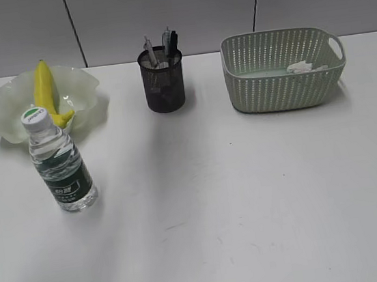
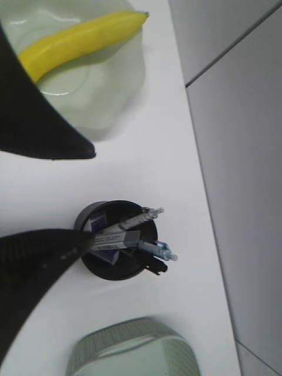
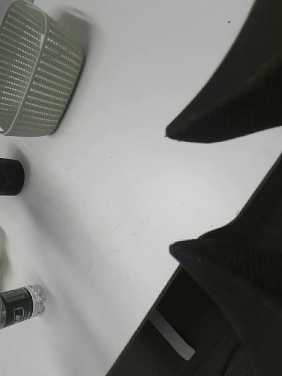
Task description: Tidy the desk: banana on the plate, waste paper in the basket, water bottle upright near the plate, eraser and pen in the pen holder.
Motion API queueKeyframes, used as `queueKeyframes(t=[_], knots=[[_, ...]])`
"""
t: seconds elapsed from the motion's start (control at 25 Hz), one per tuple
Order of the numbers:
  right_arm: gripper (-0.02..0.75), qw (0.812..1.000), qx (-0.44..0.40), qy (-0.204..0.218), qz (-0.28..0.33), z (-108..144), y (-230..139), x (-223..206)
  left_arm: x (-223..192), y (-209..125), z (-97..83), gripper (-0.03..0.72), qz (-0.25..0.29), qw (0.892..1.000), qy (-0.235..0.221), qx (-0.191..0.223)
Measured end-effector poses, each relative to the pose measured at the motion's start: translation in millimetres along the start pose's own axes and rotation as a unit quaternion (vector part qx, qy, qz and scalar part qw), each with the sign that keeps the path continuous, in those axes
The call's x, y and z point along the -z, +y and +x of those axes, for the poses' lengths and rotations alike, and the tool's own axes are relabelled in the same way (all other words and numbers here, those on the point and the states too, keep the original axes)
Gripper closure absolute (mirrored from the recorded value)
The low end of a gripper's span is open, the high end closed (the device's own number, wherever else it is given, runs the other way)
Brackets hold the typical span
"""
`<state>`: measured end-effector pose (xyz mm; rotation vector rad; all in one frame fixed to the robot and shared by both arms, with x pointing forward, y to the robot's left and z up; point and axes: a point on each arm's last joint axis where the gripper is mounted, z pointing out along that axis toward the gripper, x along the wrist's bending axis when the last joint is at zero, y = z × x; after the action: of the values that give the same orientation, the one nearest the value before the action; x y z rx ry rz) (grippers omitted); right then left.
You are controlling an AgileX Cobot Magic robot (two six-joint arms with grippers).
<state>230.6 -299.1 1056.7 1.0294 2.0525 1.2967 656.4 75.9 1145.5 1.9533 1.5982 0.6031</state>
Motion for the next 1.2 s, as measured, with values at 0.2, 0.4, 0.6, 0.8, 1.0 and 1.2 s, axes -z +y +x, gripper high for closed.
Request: queueKeyframes(t=[0.2,0.4,0.6,0.8,1.0,1.2], knots=[[0.314,1.0,0.0,0.0,0.0,0.0,0.0,0.0,84.6,14.7,13.8,0.459,-0.077,0.997,-0.02,-0.01],[0.314,1.0,0.0,0.0,0.0,-0.1,0.0,0.0,167.6,14.3,32.5,0.469,-0.147,0.988,-0.039,-0.009],[0.314,1.0,0.0,-0.001,0.0,-0.2,0.0,0.0,220.1,-16.7,53.1,0.469,-0.152,0.987,-0.04,-0.021],[0.314,1.0,0.0,-0.001,0.0,-0.2,0.0,0.0,244.4,-80.2,76.1,0.469,-0.108,0.993,-0.031,-0.032],[0.314,1.0,0.0,-0.001,0.0,-0.2,0.0,0.0,249.2,-163.2,99.4,0.469,-0.054,0.997,-0.021,-0.044],[0.314,1.0,0.001,-0.001,0.0,-0.2,0.0,0.0,256.6,-249.2,122.9,0.469,-0.043,0.998,-0.026,-0.044]])
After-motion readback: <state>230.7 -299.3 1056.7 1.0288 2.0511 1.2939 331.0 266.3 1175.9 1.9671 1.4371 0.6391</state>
